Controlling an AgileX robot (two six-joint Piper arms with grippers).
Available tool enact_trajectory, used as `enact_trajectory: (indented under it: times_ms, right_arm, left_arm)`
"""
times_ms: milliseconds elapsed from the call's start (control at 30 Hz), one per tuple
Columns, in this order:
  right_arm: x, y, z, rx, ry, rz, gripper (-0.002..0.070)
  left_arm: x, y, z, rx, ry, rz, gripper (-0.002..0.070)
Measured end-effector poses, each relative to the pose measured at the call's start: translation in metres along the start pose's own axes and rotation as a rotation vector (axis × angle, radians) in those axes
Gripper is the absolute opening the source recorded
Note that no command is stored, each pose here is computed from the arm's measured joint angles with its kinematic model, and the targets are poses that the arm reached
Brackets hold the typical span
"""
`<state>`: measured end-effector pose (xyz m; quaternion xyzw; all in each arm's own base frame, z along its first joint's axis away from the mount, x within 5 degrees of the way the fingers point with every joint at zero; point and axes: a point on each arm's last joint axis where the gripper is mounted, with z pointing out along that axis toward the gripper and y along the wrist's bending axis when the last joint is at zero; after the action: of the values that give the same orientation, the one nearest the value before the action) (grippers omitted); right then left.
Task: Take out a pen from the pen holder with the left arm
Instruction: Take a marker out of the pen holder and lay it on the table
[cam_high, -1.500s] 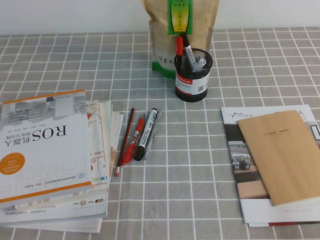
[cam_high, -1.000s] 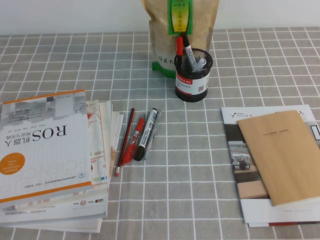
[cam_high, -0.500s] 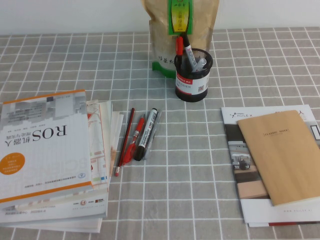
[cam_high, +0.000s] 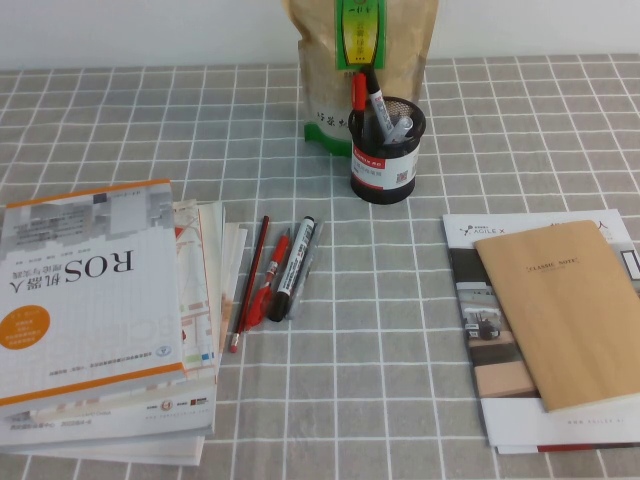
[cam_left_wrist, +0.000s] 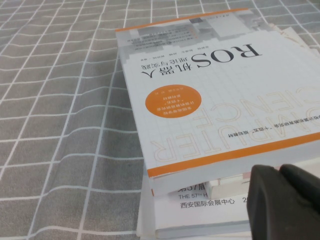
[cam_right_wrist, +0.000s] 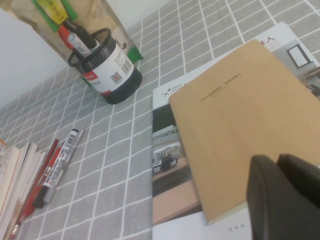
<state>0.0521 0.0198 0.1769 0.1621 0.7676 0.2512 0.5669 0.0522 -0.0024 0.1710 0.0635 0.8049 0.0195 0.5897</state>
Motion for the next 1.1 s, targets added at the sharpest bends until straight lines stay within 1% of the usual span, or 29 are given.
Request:
enact_trajectory:
  times_ms: [167,233,300,367,467,533,567,700,833,900,933,1000,1100]
  right_arm:
    - [0.000,0.000,0.000,0.000,-0.001,0.000,-0.0013]
    - [0.000,0.000,0.000,0.000,-0.001,0.000,-0.0013]
    - [0.000,0.000,0.000,0.000,-0.001,0.000,-0.0013]
    - [0.000,0.000,0.000,0.000,-0.001,0.000,-0.0013]
    - [0.000,0.000,0.000,0.000,-0.001,0.000,-0.0013]
    - [0.000,0.000,0.000,0.000,-0.001,0.000,-0.0013]
    - [0.000,0.000,0.000,0.000,-0.001,0.000,-0.0013]
    - [0.000,0.000,0.000,0.000,-0.001,0.000,-0.0013]
    - [0.000,0.000,0.000,0.000,-0.001,0.000,-0.0013]
    - [0.000,0.000,0.000,0.000,-0.001,0.000,-0.0013]
    - [0.000,0.000,0.000,0.000,-0.001,0.000,-0.0013]
    - [0.000,0.000,0.000,0.000,-0.001,0.000,-0.0013]
    - [0.000,0.000,0.000,0.000,-0.001,0.000,-0.0013]
  left_arm:
    - [0.000,0.000,0.000,0.000,-0.003,0.000,-0.0001]
    - [-0.002,-0.001,0.000,0.007,-0.025,-0.039,-0.0001]
    - [-0.006,-0.002,0.000,0.028,-0.069,-0.155,-0.0001]
    - [-0.013,-0.004,-0.001,0.068,-0.130,-0.359,-0.0001]
    - [-0.022,-0.004,-0.003,0.134,-0.214,-0.717,-0.0001]
    - [-0.025,-0.004,-0.004,0.157,-0.246,-0.854,-0.0001]
    - [-0.026,-0.003,-0.004,0.161,-0.261,-0.887,-0.0001]
    - [-0.031,0.001,-0.005,0.151,-0.329,-0.927,-0.0001]
    - [-0.035,0.005,-0.007,0.135,-0.392,-0.938,-0.0001]
    - [-0.035,0.005,-0.007,0.132,-0.395,-0.930,-0.0001]
    - [-0.035,0.005,-0.007,0.130,-0.387,-0.906,-0.0001]
    - [-0.043,0.003,-0.011,0.135,-0.378,-0.804,-0.0001]
    - [-0.073,0.004,-0.026,0.138,-0.406,-0.639,-0.0001]
